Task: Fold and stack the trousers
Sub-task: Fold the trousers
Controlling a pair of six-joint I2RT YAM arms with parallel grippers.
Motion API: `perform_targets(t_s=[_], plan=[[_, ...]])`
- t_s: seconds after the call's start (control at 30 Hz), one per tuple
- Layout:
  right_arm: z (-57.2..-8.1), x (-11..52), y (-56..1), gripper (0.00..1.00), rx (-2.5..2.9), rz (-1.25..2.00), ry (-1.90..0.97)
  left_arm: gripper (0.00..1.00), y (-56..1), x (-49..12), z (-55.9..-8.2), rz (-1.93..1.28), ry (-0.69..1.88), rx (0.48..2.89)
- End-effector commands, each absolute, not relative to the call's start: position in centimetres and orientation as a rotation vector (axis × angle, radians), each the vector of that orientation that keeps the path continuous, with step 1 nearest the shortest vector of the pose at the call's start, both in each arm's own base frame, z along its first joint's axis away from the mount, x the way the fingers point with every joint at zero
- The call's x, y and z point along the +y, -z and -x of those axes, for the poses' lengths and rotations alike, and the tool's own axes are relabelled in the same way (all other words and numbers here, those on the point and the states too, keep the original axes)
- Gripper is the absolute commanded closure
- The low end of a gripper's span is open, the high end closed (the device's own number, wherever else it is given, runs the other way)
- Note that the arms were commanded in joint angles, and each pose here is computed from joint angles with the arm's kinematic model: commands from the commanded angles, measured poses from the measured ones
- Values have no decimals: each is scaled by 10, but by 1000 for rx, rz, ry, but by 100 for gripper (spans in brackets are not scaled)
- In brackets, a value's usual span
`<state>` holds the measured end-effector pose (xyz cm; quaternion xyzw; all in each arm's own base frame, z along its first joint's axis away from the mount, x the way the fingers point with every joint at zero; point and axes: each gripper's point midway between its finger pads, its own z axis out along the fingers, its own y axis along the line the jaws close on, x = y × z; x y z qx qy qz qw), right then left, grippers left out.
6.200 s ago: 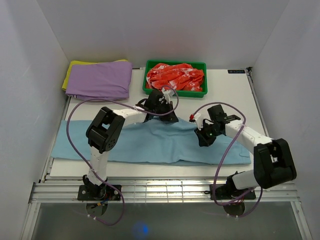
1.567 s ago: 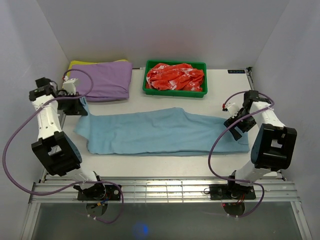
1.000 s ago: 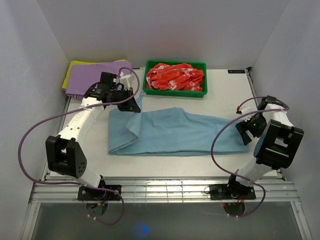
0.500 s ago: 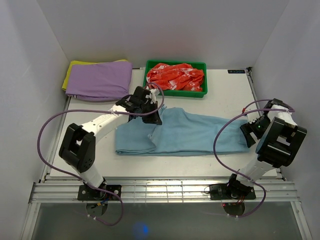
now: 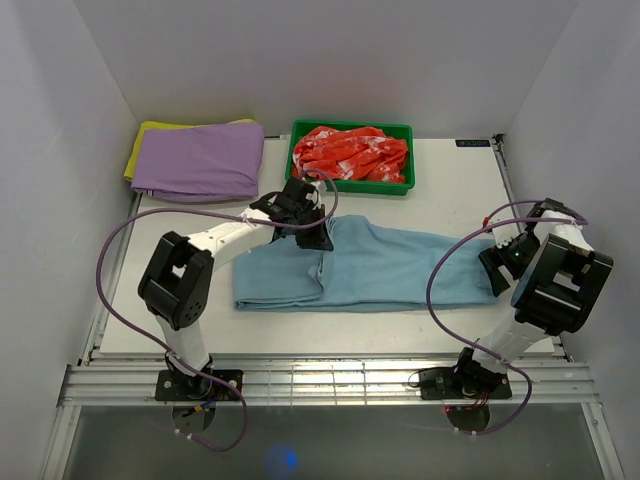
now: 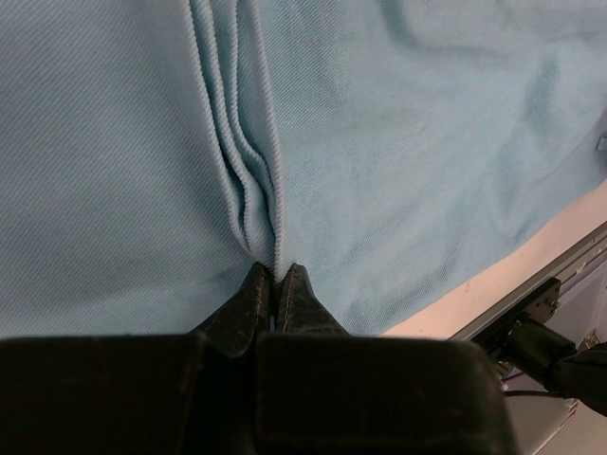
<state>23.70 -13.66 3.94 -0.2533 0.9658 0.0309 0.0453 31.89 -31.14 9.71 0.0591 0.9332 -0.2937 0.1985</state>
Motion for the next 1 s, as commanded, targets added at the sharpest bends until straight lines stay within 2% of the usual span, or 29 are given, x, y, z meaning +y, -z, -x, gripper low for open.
perform_targets(t_s=[0.0,0.5,0.57,0.6,0.67,0.7,0.73,0.83,0.93,0.97], plan=[[-236,-133,-38,10,2925,798,-124,100,-124,-336,-330,-183,892,2516],[-233,-128,-34,10,2926,794,-157,99,-91,-365,-320,-196,908,2582],[-233,-128,-33,10,2925,793,-163,84,-89,-367,-321,-205,909,2583],[-233,-128,-33,10,2923,793,-163,64,-92,-368,-321,-213,910,2575],[-235,-127,-35,10,2915,789,-164,49,-98,-367,-323,-236,904,2557],[-236,-127,-36,10,2913,789,-167,32,-108,-365,-323,-274,900,2525],[-236,-126,-37,10,2910,784,-171,26,-113,-363,-323,-296,890,2507],[-245,-122,-49,9,2872,769,-196,20,-134,-348,-318,-398,859,2452],[-258,-105,-72,7,2788,780,-243,23,-157,-312,-315,-446,879,2402],[-262,-95,-79,7,2752,774,-284,24,-165,-305,-306,-494,967,2387]])
